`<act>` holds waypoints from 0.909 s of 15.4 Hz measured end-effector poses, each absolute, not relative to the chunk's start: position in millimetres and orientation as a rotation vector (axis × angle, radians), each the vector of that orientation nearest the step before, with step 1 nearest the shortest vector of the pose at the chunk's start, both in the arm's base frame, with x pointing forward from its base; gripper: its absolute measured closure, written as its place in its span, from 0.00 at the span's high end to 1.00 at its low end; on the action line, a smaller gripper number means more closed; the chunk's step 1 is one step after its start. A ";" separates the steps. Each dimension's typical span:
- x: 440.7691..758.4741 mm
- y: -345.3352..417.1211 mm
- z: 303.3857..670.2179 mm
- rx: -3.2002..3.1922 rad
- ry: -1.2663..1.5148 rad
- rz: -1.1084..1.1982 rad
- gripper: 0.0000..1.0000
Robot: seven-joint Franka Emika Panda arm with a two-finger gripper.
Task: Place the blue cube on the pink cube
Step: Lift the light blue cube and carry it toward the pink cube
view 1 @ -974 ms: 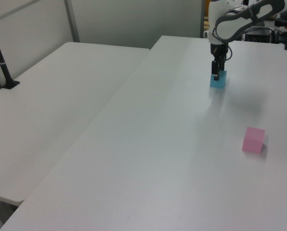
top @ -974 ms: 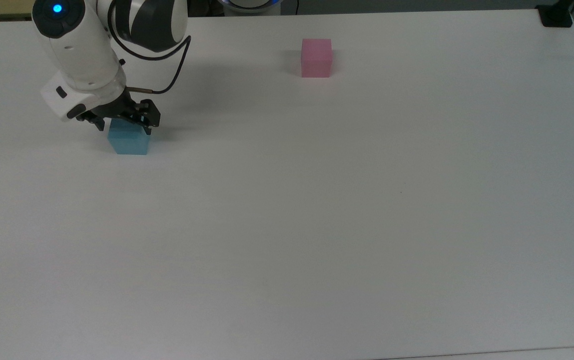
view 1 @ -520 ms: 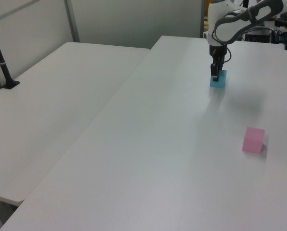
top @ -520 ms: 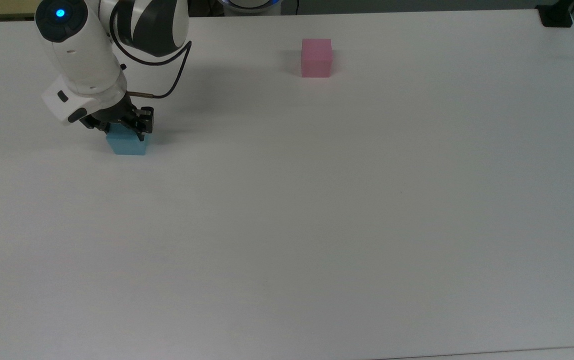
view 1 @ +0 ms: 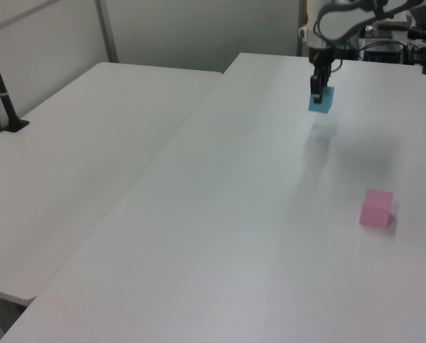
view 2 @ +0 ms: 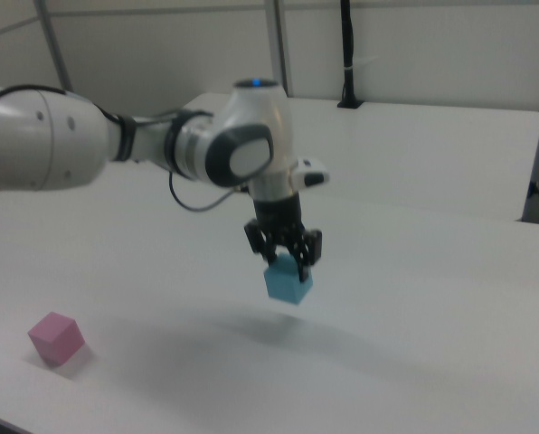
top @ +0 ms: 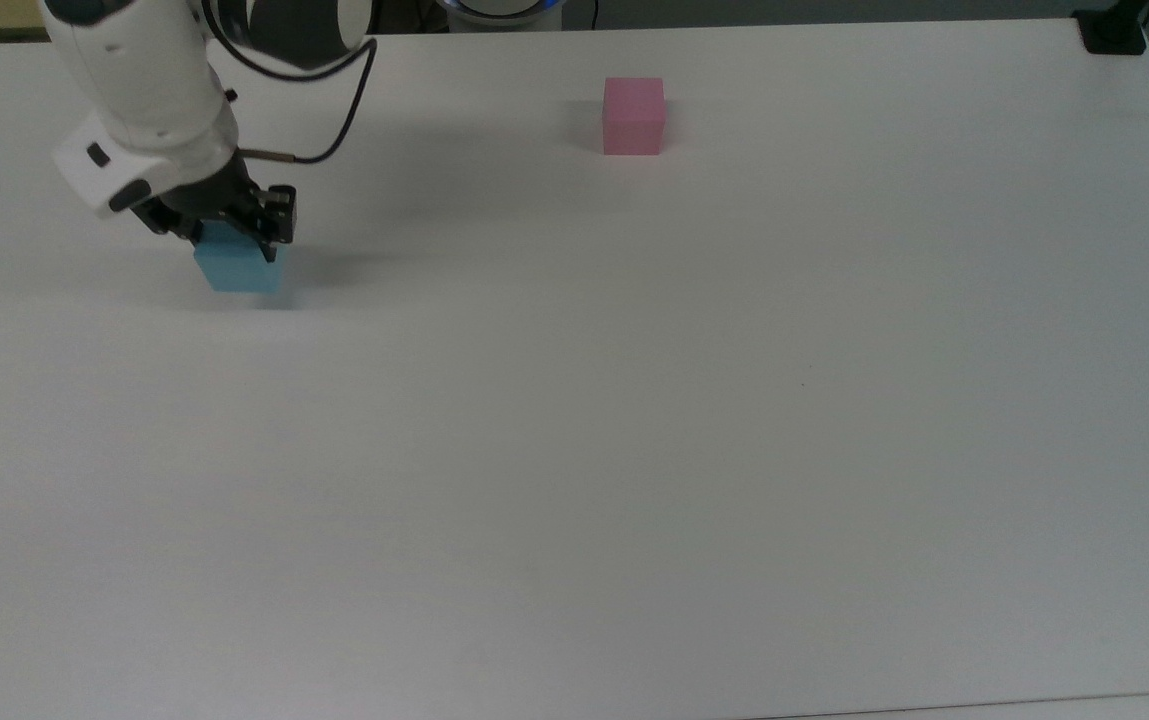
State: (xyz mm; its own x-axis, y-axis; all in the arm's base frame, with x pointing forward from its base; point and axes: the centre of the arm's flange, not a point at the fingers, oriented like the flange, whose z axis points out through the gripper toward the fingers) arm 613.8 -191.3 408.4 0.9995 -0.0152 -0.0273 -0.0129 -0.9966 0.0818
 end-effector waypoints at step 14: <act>635.1 -82.1 564.5 3.098 -0.007 0.089 0.61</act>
State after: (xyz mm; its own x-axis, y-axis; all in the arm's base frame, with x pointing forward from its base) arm 635.1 -82.1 564.5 0.9984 -0.0035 0.0573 -0.0060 -0.9991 0.0419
